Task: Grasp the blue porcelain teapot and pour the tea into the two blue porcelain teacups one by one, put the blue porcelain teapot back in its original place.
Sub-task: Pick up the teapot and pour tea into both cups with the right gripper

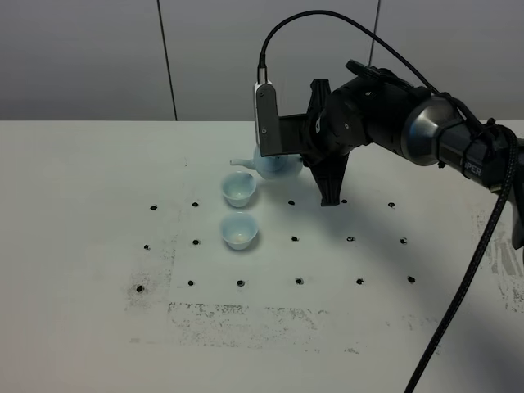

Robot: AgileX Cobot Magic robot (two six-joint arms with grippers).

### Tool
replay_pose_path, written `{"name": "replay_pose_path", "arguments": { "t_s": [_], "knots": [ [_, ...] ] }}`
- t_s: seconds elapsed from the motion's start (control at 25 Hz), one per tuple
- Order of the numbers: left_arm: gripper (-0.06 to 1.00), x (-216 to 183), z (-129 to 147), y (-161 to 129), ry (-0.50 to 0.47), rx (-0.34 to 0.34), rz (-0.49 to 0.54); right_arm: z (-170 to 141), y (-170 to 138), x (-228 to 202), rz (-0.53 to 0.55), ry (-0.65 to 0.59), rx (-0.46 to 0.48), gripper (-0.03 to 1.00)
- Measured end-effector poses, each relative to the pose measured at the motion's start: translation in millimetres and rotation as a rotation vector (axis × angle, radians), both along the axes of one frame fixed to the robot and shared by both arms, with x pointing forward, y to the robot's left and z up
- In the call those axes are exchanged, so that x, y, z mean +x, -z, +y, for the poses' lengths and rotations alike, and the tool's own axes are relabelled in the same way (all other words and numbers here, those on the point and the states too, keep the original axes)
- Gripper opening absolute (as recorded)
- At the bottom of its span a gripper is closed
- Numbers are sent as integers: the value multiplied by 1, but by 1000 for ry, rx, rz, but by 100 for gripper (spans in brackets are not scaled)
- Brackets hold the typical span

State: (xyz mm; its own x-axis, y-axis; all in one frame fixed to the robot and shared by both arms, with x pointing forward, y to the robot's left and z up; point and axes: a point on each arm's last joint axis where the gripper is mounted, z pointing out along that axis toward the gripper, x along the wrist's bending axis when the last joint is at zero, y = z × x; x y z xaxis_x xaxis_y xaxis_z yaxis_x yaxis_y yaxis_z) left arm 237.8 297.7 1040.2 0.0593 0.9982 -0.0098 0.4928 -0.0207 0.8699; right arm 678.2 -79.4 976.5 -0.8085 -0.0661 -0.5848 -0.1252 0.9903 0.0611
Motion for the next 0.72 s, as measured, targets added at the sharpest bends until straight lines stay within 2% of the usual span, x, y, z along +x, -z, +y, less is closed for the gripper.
{"name": "replay_pose_path", "arguments": {
  "t_s": [0.4, 0.72],
  "knots": [
    [29, 0, 0, 0, -1, -1, 0, 10, -2, -3, -102, -102, -189, 3],
    [29, 0, 0, 0, -1, -1, 0, 14, 4, -1, -136, -141, -244, 3]
  ]
}}
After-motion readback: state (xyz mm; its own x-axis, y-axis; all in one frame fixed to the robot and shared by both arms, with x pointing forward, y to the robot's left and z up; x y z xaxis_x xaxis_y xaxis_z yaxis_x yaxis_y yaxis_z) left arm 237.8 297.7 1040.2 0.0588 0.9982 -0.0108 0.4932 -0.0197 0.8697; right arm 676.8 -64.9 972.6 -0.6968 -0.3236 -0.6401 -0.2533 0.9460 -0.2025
